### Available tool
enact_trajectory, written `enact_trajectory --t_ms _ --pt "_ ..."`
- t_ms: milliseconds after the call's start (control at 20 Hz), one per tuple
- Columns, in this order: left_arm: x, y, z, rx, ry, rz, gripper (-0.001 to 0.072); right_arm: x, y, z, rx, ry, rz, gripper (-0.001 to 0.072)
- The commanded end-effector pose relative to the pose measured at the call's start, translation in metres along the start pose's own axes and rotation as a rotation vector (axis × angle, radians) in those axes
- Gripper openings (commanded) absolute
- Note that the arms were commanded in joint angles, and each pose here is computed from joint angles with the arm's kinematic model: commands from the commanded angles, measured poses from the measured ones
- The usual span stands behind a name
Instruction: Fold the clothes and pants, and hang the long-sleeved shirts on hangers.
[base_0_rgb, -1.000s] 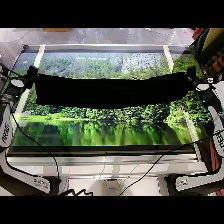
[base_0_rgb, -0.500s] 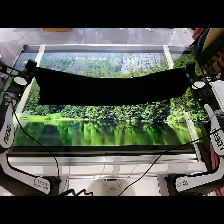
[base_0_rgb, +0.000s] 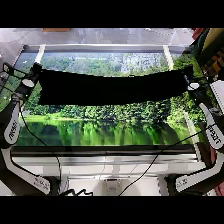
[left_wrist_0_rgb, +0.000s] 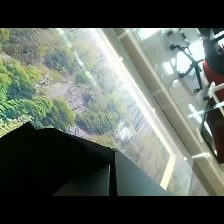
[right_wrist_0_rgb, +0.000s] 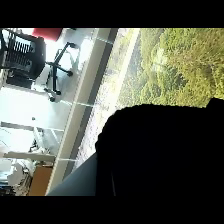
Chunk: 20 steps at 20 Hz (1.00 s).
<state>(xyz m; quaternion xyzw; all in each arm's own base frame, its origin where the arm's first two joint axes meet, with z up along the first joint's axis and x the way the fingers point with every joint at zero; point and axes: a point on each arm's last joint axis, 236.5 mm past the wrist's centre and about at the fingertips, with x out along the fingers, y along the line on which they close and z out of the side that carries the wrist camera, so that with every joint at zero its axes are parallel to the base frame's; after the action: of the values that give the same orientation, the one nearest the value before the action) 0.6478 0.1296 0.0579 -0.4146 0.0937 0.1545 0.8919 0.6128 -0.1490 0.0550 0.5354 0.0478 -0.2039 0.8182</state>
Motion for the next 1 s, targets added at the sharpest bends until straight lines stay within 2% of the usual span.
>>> enact_trajectory --t_ms 0,50,100,150,200,350,500,550,600,650,850,950 --pt "0.003 0.001 0.001 0.003 -0.026 0.0 0.0007 0.009 0.004 0.0 -0.025 -0.006 0.014 0.0019" --pt "0.003 0.002 -0.005 0.004 0.001 0.003 0.0036 0.011 0.01 0.002 -0.067 -0.009 0.028 0.0019" --pt "0.003 0.003 -0.011 0.01 0.027 0.006 0.0302 0.013 0.018 0.004 -0.123 -0.014 0.045 0.0031" --pt "0.003 0.003 -0.016 0.031 0.049 0.008 0.072 0.014 0.025 0.006 -0.16 -0.018 0.06 0.0307" --pt "0.001 0.002 -0.023 0.039 0.084 0.009 0.0713 0.014 0.031 0.007 -0.181 -0.018 0.071 0.07" --pt "-0.013 -0.009 -0.03 0.062 0.175 -0.004 0.0705 0.008 0.046 -0.001 -0.193 0.056 0.078 0.069" --pt "-0.041 -0.028 -0.007 0.167 0.214 -0.035 0.0699 -0.006 0.064 0.008 -0.224 0.074 0.096 0.069" --pt "-0.055 -0.03 0.004 0.2 0.234 -0.031 0.0658 -0.013 0.067 0.012 -0.248 0.087 0.094 0.069" --pt "-0.068 -0.027 0.013 0.222 0.263 -0.02 0.0561 -0.019 0.069 0.015 -0.276 0.103 0.088 0.069" --pt "-0.082 -0.021 0.018 0.232 0.306 -0.003 0.0532 -0.025 0.068 0.021 -0.302 0.119 0.075 0.069" --pt "-0.148 0.049 -0.007 0.379 0.567 0.193 0.0532 -0.048 0.053 0.046 -0.372 0.177 -0.001 0.069" --pt "-0.168 0.071 -0.03 0.308 0.582 0.232 0.0531 -0.054 0.039 0.051 -0.381 0.216 -0.048 0.069"
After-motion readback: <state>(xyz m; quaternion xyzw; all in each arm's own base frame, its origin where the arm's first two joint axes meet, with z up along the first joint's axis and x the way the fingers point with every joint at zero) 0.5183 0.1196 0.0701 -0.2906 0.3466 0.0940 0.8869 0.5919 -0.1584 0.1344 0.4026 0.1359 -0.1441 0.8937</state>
